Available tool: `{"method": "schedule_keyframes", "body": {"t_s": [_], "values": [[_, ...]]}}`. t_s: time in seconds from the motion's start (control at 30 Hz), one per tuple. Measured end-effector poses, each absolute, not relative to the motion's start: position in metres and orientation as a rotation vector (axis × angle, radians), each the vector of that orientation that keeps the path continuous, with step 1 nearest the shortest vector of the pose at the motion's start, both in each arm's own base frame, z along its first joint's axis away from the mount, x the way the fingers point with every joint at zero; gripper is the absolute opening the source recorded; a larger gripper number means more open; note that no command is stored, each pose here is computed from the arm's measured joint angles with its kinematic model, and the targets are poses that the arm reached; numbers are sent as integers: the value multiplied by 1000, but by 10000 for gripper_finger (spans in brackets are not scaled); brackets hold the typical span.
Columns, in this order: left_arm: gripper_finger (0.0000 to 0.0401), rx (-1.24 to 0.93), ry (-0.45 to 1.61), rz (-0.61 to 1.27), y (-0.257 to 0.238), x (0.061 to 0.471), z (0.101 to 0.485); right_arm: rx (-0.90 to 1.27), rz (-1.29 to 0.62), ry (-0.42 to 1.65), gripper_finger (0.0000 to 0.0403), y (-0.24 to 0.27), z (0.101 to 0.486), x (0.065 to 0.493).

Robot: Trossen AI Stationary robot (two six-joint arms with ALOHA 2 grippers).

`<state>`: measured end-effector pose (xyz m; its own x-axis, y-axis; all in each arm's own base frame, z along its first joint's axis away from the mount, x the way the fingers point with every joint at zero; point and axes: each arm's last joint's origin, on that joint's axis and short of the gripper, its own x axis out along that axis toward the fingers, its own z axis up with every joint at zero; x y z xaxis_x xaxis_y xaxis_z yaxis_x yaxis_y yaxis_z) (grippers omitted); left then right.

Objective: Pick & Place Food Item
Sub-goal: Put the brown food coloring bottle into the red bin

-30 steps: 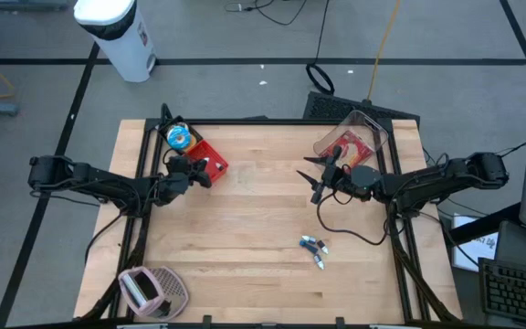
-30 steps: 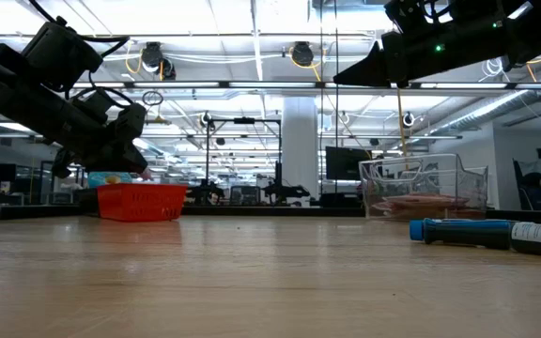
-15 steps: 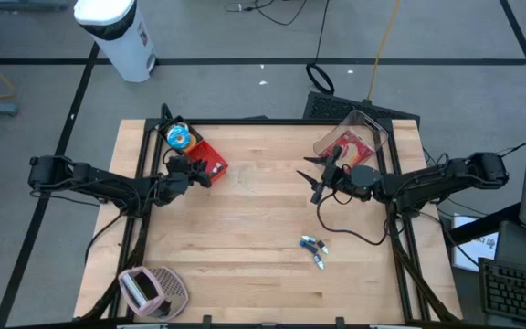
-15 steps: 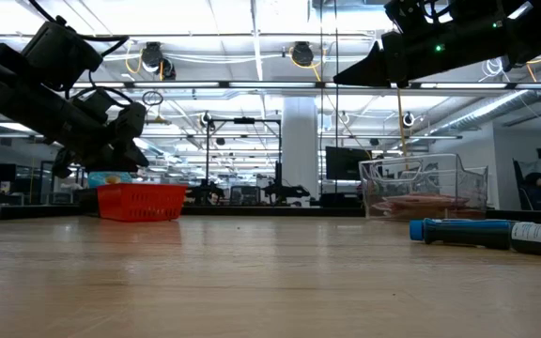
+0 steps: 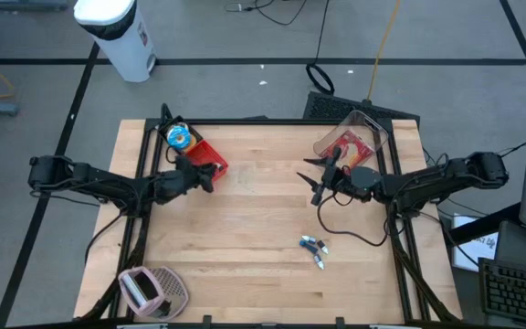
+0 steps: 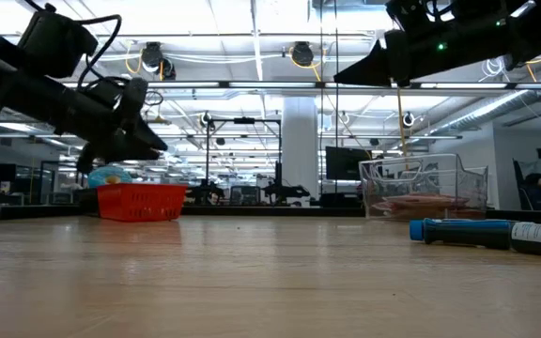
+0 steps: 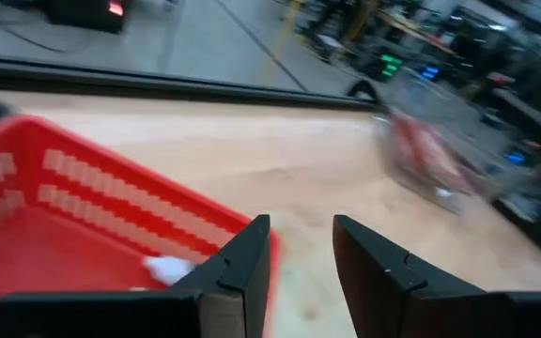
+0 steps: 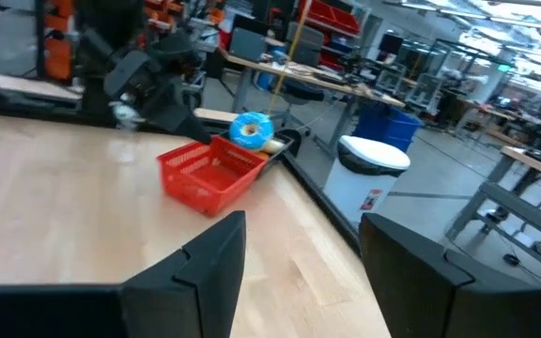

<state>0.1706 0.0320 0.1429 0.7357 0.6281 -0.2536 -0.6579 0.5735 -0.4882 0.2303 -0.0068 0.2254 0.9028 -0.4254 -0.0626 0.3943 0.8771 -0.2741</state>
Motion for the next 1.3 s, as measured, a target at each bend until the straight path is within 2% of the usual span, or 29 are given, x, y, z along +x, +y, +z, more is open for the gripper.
{"method": "schedule_keyframes", "body": {"t_s": [0.13,0.33,0.43,0.57,0.73,0.9,1.07,1.3], "values": [[118,-609,50,612,29,174,148,-273,-351,146,196,7,222,230],[124,-460,-28,367,10,183,166,-329,-27,152,197,44,218,227],[149,-419,-62,267,-3,191,178,-281,68,184,204,62,213,222],[199,-376,-29,187,-20,208,185,-130,143,284,233,82,204,213],[252,-348,19,149,-35,236,186,59,147,525,260,99,183,194],[280,-351,57,153,-41,264,181,131,106,747,261,116,160,175],[291,-328,89,160,-45,284,173,144,-7,810,247,127,143,166],[284,-288,114,189,-40,300,168,188,-72,852,232,134,121,170]]}}
